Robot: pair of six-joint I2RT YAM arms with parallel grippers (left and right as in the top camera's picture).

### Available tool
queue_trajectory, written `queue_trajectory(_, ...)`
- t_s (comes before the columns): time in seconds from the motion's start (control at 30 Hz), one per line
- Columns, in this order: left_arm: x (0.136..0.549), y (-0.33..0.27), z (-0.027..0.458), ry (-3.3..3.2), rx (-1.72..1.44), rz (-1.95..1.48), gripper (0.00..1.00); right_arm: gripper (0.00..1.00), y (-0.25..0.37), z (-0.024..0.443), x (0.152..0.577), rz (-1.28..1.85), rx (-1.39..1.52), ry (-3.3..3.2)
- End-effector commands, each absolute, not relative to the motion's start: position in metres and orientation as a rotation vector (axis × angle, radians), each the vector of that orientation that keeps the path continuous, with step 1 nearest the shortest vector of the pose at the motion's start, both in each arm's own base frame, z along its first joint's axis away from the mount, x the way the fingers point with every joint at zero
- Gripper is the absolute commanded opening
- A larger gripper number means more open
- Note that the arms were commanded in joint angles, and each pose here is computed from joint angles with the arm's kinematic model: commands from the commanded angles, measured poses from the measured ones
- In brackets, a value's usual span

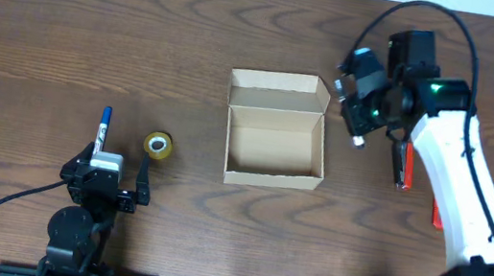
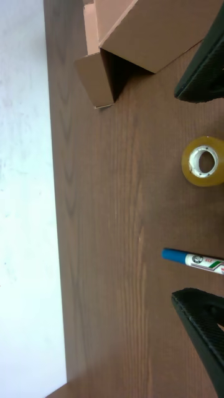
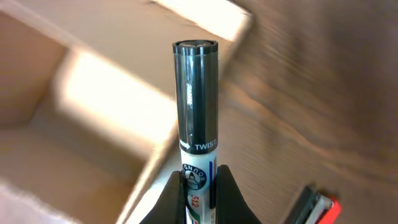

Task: Pack container
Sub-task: 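Carry the black marker with the right gripper over the box, then lower the marker into the box and open the right gripper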

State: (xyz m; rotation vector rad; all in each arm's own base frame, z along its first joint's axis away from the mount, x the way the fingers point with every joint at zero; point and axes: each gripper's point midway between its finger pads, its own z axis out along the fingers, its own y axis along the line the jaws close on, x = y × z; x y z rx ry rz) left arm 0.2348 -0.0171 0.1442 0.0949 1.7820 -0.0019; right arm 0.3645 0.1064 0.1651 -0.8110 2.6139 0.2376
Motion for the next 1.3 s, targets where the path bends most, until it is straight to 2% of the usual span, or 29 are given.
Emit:
queue_trajectory(0.0,0.235,-0.015,0.13,1.814,0.094,0.01,0.95,0.01,0.146,0.178,0.345,0.291,-1.213,2.415)
queue_trajectory(0.13,0.235,-0.015,0.13,1.814,0.094,0.009,0.95,0.01,0.187,0.177,0.313,0.317,-1.684,2.124)
queue_trajectory(0.23,0.235,-0.015,0.13,1.814,0.094,0.009,0.95,0.01,0.212,0.179,0.301,0.304,-1.889,1.913)
queue_trajectory(0.43,0.235,-0.015,0.13,1.814,0.094,0.009,0.95,0.01,0.244,0.179,0.301,0.278,-1.978,1.736)
queue_trajectory(0.97,0.235,-0.015,0.13,1.814,0.094,0.009,0.95,0.01,0.213,0.076,0.315,0.342,-2.146,1.982)
queue_trajectory(1.27,0.235,-0.015,0.13,1.814,0.094,0.009,0.95,0.01,0.207,0.045,0.318,0.37,-2.168,2.05)
